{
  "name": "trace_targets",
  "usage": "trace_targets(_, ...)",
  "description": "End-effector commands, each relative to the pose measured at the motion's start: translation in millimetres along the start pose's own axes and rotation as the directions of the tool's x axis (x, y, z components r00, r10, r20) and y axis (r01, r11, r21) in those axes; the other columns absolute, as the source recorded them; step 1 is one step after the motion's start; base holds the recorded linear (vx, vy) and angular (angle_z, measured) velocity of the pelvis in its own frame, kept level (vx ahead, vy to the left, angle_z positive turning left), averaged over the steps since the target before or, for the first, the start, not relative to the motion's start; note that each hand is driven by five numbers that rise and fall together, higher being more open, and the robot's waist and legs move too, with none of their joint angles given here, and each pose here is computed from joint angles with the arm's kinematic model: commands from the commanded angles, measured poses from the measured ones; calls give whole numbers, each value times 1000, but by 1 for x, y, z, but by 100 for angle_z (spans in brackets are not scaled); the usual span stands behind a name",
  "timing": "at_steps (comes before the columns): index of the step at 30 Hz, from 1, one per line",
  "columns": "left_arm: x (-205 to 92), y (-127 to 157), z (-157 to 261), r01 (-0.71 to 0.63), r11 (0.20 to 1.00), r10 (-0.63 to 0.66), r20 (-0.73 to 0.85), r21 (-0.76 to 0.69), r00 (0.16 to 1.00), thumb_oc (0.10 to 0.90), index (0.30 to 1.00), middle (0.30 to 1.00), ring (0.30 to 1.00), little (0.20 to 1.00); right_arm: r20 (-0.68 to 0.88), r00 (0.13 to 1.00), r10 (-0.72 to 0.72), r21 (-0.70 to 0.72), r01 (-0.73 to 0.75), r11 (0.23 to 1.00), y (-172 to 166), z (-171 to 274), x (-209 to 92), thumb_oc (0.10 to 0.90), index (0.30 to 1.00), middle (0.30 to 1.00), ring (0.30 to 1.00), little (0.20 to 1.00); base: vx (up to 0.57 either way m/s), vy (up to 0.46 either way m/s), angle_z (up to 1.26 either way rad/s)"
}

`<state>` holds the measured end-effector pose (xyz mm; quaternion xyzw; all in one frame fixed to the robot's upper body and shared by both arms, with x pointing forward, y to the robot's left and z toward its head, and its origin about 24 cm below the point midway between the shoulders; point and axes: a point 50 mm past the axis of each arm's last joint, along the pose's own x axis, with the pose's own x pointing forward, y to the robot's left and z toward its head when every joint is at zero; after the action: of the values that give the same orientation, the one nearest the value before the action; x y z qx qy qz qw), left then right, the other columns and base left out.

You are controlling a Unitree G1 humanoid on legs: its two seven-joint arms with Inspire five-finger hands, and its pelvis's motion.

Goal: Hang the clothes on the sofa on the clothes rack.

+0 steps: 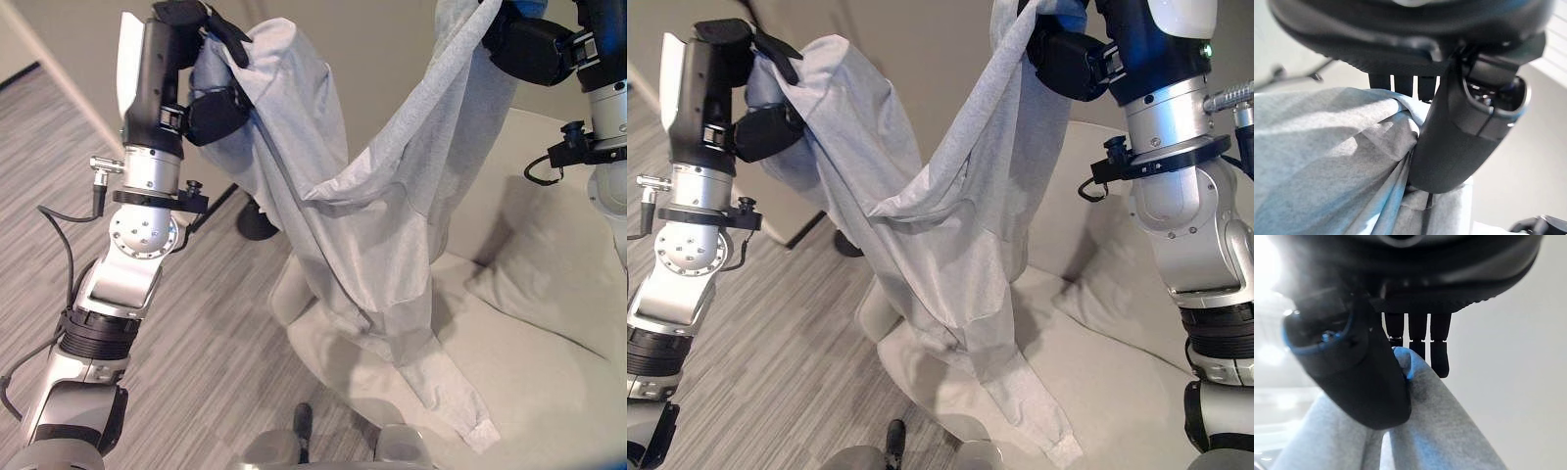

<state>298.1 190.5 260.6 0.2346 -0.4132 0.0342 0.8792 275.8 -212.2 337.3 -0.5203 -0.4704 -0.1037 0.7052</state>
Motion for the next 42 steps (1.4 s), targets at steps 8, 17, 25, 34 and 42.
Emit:
trace_targets(8, 12, 53, 26, -175, 979, 155, 174, 102, 972, 400, 300, 300, 300, 300, 65, 993, -95, 51, 91, 995, -9, 13, 35, 400, 300, 300, 300, 300, -208, -216, 28)
trace_targets(17, 15, 82, 30, -278, 919, 224, 210, 279, 952, 400, 300, 300, 300, 300, -53, 997, -60, 0, 60, 998, -4, -14, 21, 400, 300, 300, 300, 300, -50, 122, 10)
trace_targets(25, 16, 66, 27, -230, 942, 186, 188, 246, 964, 400, 300, 300, 300, 300, -194, 978, -71, 21, 77, 997, 3, -36, -10, 400, 300, 300, 300, 300, 79, 237, 18)
trace_targets(34, 4, 19, -51, -69, 983, 96, -161, 167, 982, 400, 300, 300, 300, 300, -413, 900, 139, 371, 27, 928, 88, -55, -49, 400, 300, 300, 300, 300, 16, -73, -11)
trace_targets(42, -1, 22, -51, -66, 982, 96, -163, 178, 982, 400, 300, 300, 300, 300, -389, 908, 156, 367, -2, 930, 87, -51, -54, 400, 300, 300, 300, 300, 17, -50, 4)
